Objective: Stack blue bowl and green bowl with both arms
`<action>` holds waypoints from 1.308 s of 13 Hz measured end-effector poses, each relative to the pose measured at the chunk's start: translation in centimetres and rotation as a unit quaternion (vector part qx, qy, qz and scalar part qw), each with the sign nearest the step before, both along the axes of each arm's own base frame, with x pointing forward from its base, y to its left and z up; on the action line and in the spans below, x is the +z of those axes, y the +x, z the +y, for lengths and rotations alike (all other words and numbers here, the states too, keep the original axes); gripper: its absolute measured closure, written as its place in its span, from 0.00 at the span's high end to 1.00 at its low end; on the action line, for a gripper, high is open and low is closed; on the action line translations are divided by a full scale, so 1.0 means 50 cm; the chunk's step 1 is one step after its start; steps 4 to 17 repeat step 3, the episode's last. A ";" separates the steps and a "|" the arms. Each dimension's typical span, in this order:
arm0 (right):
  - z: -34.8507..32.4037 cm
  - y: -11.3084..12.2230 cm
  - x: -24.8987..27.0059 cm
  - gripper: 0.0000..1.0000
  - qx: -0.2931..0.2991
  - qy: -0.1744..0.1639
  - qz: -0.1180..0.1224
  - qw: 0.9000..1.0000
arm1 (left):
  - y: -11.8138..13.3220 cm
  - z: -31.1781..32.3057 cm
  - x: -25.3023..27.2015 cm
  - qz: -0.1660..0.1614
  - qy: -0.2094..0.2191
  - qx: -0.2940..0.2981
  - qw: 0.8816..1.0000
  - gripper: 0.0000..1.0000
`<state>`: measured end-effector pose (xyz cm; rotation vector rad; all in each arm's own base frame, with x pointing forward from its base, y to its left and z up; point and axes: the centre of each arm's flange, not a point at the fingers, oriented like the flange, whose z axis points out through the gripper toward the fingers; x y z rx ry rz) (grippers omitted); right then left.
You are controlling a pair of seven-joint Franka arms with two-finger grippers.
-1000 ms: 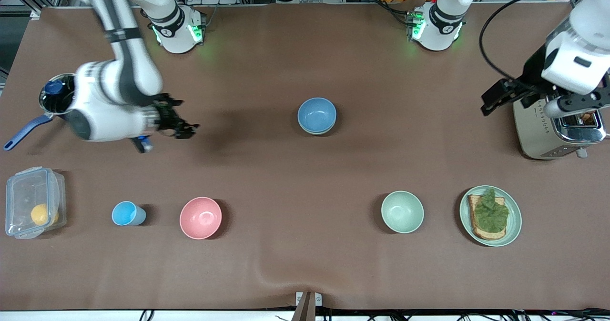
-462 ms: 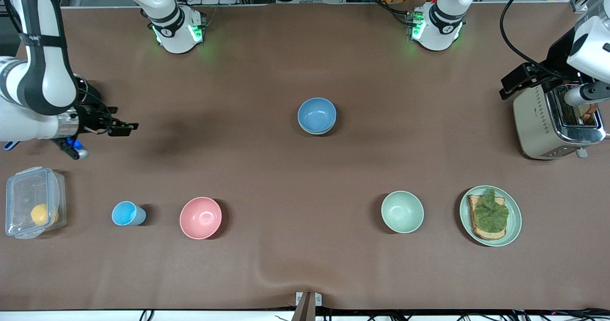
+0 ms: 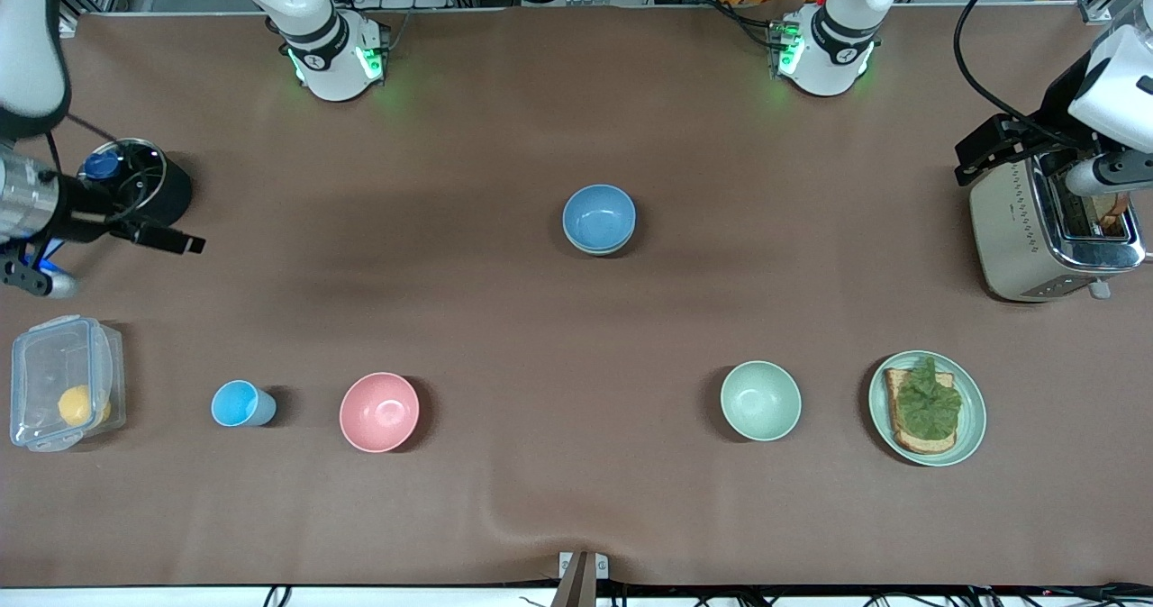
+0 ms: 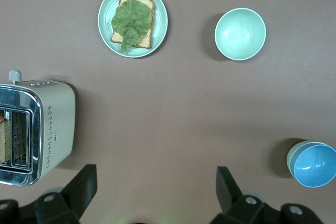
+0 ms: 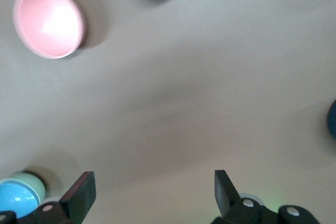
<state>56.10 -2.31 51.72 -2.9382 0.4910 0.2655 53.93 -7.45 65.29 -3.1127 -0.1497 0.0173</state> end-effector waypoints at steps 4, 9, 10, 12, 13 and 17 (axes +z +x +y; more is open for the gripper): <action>0.125 -0.015 0.090 1.00 0.042 -0.020 -0.066 0.997 | -0.001 0.000 0.000 0.003 0.000 0.000 1.000 1.00; 0.125 -0.015 0.090 1.00 0.042 -0.020 -0.066 0.997 | -0.001 0.000 0.000 0.003 0.000 0.000 1.000 1.00; 0.125 -0.015 0.090 1.00 0.042 -0.020 -0.066 0.997 | -0.001 0.000 0.000 0.003 0.000 0.000 1.000 1.00; 0.125 -0.015 0.090 1.00 0.042 -0.020 -0.066 0.997 | -0.001 0.000 0.000 0.003 0.000 0.000 1.000 1.00; 0.125 -0.015 0.090 1.00 0.042 -0.020 -0.066 0.997 | -0.001 0.000 0.000 0.003 0.000 0.000 1.000 1.00; 0.125 -0.015 0.090 1.00 0.042 -0.020 -0.066 0.997 | -0.001 0.000 0.000 0.003 0.000 0.000 1.000 1.00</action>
